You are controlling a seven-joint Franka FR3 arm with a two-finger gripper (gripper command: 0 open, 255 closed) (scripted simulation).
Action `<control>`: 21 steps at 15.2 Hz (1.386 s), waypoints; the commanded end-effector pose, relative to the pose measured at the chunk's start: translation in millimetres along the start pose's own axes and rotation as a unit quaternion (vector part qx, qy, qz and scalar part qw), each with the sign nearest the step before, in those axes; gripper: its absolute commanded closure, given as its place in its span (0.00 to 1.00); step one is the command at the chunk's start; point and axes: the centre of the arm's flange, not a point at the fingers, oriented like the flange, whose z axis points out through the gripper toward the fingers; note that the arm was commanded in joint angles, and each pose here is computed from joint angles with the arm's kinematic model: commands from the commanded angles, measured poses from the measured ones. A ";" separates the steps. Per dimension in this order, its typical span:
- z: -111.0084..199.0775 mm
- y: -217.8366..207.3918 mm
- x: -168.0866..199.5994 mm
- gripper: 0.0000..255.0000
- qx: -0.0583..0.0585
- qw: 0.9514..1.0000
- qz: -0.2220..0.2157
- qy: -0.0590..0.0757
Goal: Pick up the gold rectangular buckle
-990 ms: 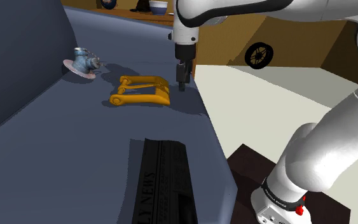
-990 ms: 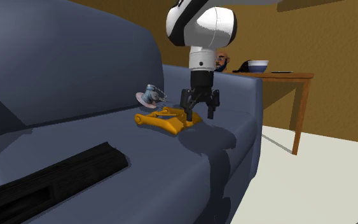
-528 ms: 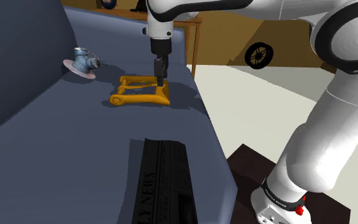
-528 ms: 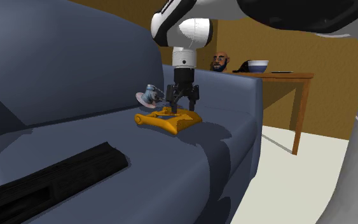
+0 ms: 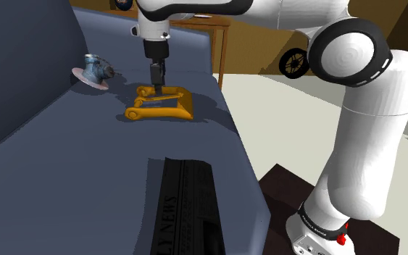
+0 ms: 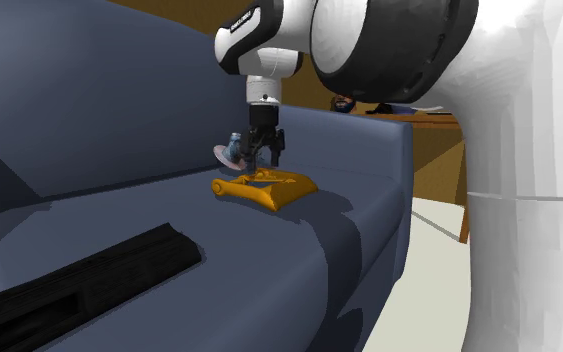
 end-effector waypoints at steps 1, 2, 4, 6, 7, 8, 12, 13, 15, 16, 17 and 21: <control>7.9 1.2 2.6 0.00 -0.001 1.000 -0.003 0.001; 13.1 1.4 2.7 0.00 -0.001 1.000 -0.003 0.001; 23.7 1.9 2.9 0.00 -0.001 1.000 -0.003 0.001; 37.3 2.5 3.0 0.00 -0.001 1.000 -0.003 0.001; 37.3 2.5 2.9 0.00 -0.001 1.000 -0.003 0.001; 37.3 2.5 3.0 0.00 -0.001 1.000 -0.003 0.001; 37.0 2.2 3.2 1.00 -0.001 1.000 -0.003 0.001; 37.1 2.2 3.2 1.00 -0.001 1.000 -0.003 0.001; 37.1 2.2 3.2 1.00 -0.001 1.000 -0.003 0.001; 37.1 2.2 3.2 1.00 -0.001 1.000 -0.003 0.001; 37.1 2.2 3.2 1.00 -0.001 1.000 -0.003 0.001; 21.4 1.8 2.8 1.00 -0.001 1.000 -0.003 0.001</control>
